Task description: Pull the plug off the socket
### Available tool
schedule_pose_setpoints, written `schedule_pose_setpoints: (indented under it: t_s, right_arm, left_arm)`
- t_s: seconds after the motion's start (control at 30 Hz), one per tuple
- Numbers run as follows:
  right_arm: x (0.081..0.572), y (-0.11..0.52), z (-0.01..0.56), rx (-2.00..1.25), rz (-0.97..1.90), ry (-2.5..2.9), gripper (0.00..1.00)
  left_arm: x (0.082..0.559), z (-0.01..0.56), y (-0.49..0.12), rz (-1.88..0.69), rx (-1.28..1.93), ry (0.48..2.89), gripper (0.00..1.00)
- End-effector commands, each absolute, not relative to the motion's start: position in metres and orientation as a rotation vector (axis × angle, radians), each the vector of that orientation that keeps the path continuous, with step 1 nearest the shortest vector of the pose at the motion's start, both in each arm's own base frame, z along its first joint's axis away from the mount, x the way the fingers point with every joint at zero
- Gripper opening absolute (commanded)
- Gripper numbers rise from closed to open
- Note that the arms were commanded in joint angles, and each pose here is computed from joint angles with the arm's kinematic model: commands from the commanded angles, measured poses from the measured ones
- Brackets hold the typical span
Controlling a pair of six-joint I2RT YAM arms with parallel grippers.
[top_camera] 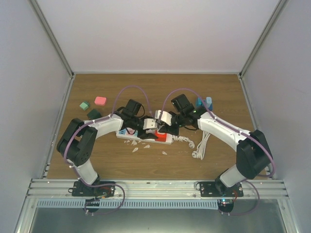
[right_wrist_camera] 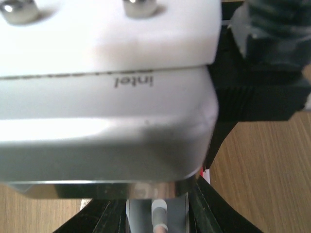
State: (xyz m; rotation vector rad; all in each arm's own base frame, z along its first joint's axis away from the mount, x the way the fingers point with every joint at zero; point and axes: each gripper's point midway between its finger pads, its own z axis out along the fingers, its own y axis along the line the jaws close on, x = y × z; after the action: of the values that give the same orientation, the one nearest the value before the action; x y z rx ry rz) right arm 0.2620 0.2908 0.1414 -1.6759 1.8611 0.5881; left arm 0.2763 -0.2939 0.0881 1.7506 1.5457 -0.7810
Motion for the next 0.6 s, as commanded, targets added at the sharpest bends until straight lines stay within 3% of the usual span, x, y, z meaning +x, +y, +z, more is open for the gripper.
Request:
schedule_pose_setpoints:
  t_s: [0.0,0.37,0.57]
  right_arm:
    - [0.263,0.308,0.206,-1.604,0.660,1.673,0.09]
    - [0.264,0.302,0.202,-1.595,0.654,1.697,0.09]
    - [0.271,0.290,0.189,-1.566,0.603,1.760,0.09]
  left_arm:
    - [0.277,0.056,-0.284,-0.708,1.804,1.653,0.24]
    - [0.280,0.055,-0.284,-0.701,1.798,1.667,0.25]
    - [0.291,0.092,-0.293,-0.716,1.700,1.637,0.70]
